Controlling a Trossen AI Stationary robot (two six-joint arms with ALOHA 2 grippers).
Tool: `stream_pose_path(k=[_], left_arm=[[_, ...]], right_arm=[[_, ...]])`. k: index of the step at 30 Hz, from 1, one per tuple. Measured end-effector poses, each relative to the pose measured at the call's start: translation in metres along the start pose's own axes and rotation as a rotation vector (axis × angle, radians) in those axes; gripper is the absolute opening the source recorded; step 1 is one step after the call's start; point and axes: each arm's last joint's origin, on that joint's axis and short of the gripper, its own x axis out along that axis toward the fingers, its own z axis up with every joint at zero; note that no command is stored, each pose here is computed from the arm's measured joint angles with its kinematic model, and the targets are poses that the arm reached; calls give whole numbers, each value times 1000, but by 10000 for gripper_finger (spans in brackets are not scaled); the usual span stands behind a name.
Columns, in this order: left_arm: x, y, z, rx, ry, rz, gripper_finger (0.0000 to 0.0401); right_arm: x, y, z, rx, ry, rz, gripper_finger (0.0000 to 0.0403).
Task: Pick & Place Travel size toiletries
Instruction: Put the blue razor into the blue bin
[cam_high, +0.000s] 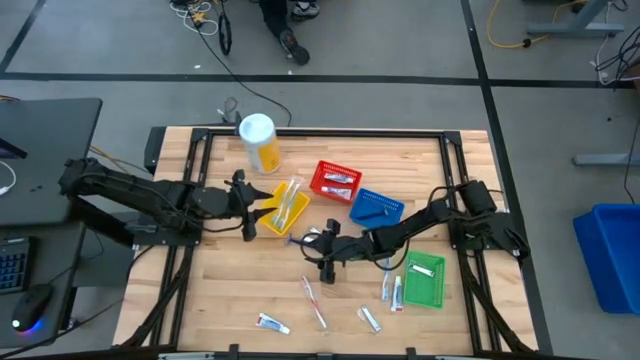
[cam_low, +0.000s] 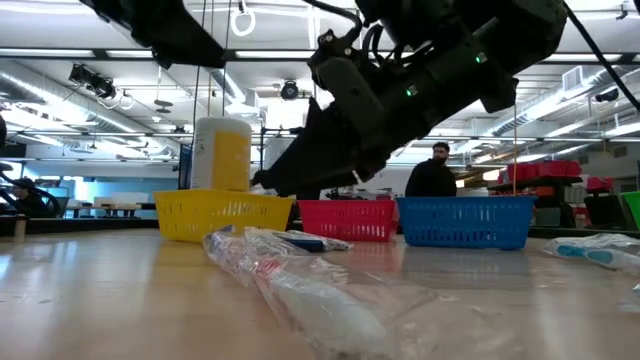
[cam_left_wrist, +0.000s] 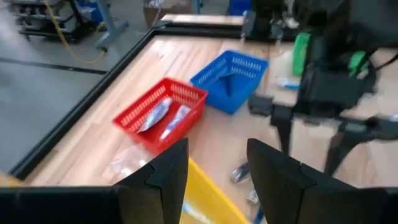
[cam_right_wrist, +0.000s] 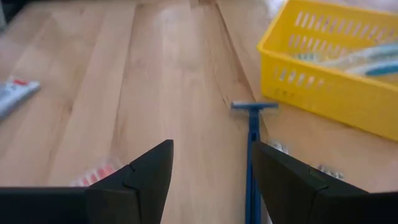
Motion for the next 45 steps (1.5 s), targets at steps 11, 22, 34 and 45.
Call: stream_pose_path(k=[11, 22, 34, 45], left_arm=[[0, -1, 1, -4, -3, -30, 171], [0, -1, 1, -12, -3, -29, 171], [0, -1, 1, -12, -3, -26, 171], [0, -1, 1, -4, -4, -21, 171]], right_arm=[[7, -1, -11, -9, 34, -8, 209], [18, -12, -27, 29, 116, -17, 211], [24, -20, -33, 21, 143, -37, 199], [24, -21, -34, 17, 159, -55, 108]])
